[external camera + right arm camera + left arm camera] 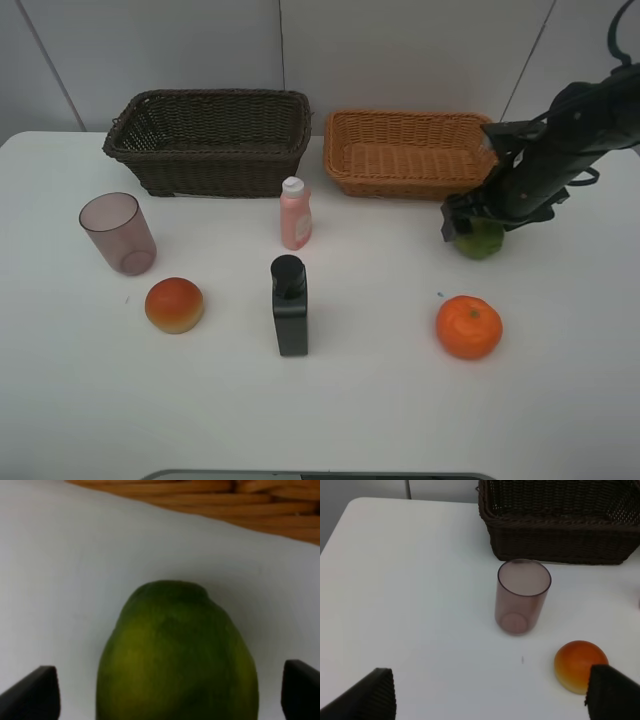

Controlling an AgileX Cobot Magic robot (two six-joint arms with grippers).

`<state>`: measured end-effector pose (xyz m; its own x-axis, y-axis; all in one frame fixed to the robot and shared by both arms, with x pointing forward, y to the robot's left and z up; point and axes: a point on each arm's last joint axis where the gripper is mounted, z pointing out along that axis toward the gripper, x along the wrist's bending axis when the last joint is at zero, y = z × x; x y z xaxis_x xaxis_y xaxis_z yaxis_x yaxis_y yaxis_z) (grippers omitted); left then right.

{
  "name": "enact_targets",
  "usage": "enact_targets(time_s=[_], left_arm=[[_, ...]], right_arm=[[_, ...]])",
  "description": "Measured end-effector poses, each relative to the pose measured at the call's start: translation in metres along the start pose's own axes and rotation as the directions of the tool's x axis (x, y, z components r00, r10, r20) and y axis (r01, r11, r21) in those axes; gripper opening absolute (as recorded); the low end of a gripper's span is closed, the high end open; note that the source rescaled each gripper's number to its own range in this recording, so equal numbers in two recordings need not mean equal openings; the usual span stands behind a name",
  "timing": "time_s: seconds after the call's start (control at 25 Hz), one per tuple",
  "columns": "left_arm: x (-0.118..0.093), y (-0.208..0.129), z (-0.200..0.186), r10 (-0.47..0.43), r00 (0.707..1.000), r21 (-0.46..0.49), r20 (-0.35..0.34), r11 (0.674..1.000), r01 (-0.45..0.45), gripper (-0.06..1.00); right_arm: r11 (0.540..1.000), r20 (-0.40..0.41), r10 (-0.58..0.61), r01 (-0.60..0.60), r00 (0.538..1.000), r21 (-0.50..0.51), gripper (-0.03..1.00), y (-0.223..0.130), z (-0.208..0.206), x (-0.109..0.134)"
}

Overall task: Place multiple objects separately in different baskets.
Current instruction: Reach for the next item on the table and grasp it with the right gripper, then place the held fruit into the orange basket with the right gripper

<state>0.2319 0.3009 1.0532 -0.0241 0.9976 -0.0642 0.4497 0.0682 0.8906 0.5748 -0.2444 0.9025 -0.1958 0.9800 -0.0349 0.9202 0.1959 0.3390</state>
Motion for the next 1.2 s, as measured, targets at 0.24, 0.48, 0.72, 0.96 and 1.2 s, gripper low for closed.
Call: enact_targets(time_s=[0.24, 0.48, 0.72, 0.96, 1.2], left_arm=[[0.000, 0.000, 0.000, 0.000, 1.000, 0.000, 0.000, 1.000, 0.000, 0.98], [0.000, 0.000, 0.000, 0.000, 1.000, 0.000, 0.000, 1.000, 0.000, 0.98], [0.000, 0.000, 0.000, 0.000, 1.000, 0.000, 0.000, 1.000, 0.000, 0.98], [0.000, 0.000, 0.000, 0.000, 1.000, 0.000, 0.000, 1.000, 0.000, 0.98], [0.000, 0.000, 0.000, 0.000, 1.000, 0.000, 0.000, 1.000, 0.000, 0.98]], right_arm=[[1.000, 0.003, -0.014, 0.014, 1.000, 0.015, 0.88, -0.002, 0.009, 0.000], [1.000, 0.003, -0.018, 0.018, 1.000, 0.022, 0.88, -0.003, 0.015, 0.000], [0.999, 0.003, -0.021, 0.020, 1.000, 0.029, 0.70, -0.005, 0.020, 0.000], [0.999, 0.004, -0.023, 0.023, 1.000, 0.026, 0.43, -0.004, 0.020, 0.000], [0.999, 0.004, -0.023, 0.023, 1.000, 0.024, 0.43, -0.004, 0.020, 0.000]])
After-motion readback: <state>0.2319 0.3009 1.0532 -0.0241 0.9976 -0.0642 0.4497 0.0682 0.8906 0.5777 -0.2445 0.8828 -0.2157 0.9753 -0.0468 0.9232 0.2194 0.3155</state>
